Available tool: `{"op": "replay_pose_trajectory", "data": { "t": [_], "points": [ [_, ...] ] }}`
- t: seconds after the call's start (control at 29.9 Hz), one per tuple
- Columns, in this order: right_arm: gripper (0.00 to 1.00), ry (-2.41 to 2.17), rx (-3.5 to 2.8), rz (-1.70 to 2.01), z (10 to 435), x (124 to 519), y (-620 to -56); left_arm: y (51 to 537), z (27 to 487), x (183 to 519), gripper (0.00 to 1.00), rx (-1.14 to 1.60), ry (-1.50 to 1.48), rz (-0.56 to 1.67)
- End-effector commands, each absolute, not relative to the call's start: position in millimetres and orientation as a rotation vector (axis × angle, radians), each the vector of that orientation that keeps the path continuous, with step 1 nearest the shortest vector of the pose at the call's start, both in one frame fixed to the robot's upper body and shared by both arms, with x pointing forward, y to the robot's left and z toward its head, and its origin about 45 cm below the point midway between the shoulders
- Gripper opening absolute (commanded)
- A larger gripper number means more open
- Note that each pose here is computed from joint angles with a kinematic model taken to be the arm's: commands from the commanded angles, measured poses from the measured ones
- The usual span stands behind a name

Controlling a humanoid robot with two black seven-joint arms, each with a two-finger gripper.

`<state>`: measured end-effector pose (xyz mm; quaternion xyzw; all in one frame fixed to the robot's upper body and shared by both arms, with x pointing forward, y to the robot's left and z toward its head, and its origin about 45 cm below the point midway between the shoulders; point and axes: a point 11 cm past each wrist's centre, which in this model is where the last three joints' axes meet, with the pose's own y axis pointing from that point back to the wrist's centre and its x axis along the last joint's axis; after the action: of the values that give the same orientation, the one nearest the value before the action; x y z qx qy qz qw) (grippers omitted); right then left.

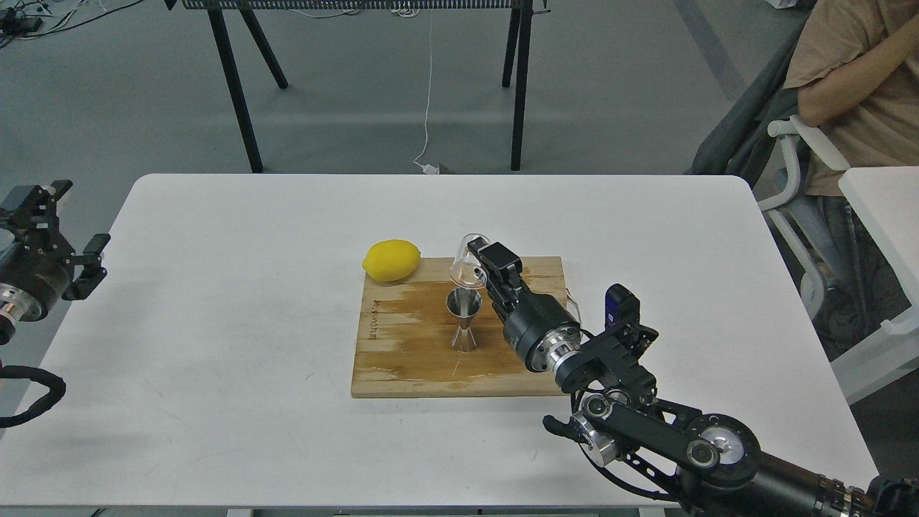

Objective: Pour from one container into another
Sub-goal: 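Tilt the glass cup with the right gripper to pour into the jigger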

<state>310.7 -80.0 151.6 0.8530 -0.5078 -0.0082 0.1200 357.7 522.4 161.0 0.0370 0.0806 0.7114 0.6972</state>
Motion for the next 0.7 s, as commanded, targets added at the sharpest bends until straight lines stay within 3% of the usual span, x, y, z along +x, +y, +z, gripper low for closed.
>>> {"op": "replay_pose_trajectory", "data": {
  "t": [0.0, 0.67],
  "points": [
    [0.41, -1.482, 2.492, -0.017, 151.6, 311.0, -79.9, 523.0, 161.2, 357.3, 0.99, 0.084, 0.179, 1.587],
    [0.41, -1.424, 2.492, 0.092, 148.1, 308.8, -80.0, 523.0, 161.2, 357.3, 0.99, 0.084, 0.179, 1.587]
  ]
}}
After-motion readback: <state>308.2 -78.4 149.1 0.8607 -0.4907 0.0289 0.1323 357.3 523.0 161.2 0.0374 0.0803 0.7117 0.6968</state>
